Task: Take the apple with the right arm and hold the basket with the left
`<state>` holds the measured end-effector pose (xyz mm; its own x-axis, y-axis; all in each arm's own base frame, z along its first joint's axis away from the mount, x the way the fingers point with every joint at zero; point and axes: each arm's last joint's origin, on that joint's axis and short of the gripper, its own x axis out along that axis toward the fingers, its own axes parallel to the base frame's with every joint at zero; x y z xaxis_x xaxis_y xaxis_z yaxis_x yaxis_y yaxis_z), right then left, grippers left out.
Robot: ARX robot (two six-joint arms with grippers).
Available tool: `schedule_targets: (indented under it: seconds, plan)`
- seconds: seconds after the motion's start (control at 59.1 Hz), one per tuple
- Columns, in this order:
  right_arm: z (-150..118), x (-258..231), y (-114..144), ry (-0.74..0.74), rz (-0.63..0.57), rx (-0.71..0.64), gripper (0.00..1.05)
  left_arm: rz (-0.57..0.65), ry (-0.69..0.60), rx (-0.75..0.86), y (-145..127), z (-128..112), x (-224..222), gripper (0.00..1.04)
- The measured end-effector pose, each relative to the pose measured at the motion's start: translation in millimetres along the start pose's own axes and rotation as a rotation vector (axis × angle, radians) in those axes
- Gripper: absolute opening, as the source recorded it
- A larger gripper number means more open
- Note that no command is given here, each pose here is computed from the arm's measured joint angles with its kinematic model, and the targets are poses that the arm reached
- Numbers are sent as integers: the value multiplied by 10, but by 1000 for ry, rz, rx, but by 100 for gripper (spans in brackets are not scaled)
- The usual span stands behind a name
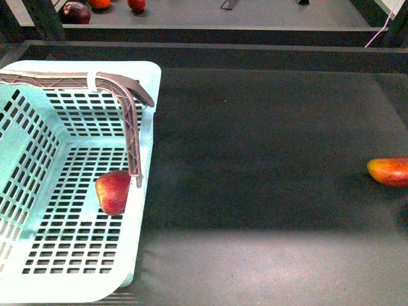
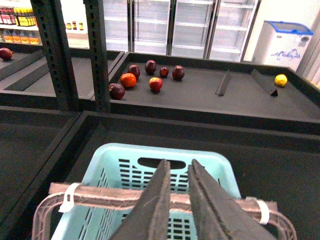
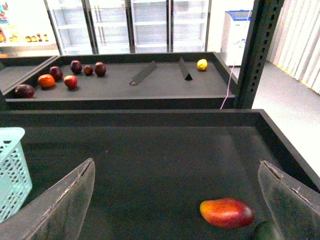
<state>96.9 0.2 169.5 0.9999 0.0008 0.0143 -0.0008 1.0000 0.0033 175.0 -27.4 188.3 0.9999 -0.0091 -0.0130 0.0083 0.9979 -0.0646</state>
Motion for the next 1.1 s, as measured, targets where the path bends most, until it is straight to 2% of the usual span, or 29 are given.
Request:
schedule_targets:
  seconds: [0.034, 0.068, 0.406, 0.49, 0.609, 1.099]
  plan:
    - [-1, 0, 0, 0, 0, 0, 96, -2, 2, 17, 25, -20, -37, 6]
    - [0, 0, 0, 0, 0, 0, 96, 0, -1, 24, 43, -28, -63, 3]
    - [-1, 0, 0, 0, 0, 0, 96, -21, -3, 50, 213, -112, -299, 3]
    - [-1, 0, 0, 0, 0, 0, 96, 10, -6, 51, 272, -132, -345, 3]
    - [0, 0, 0, 0, 0, 0, 96, 4, -10, 52, 278, -200, -390, 3]
    - [-1, 0, 0, 0, 0, 0, 96, 4, -29, 53, 275, -155, -576, 3]
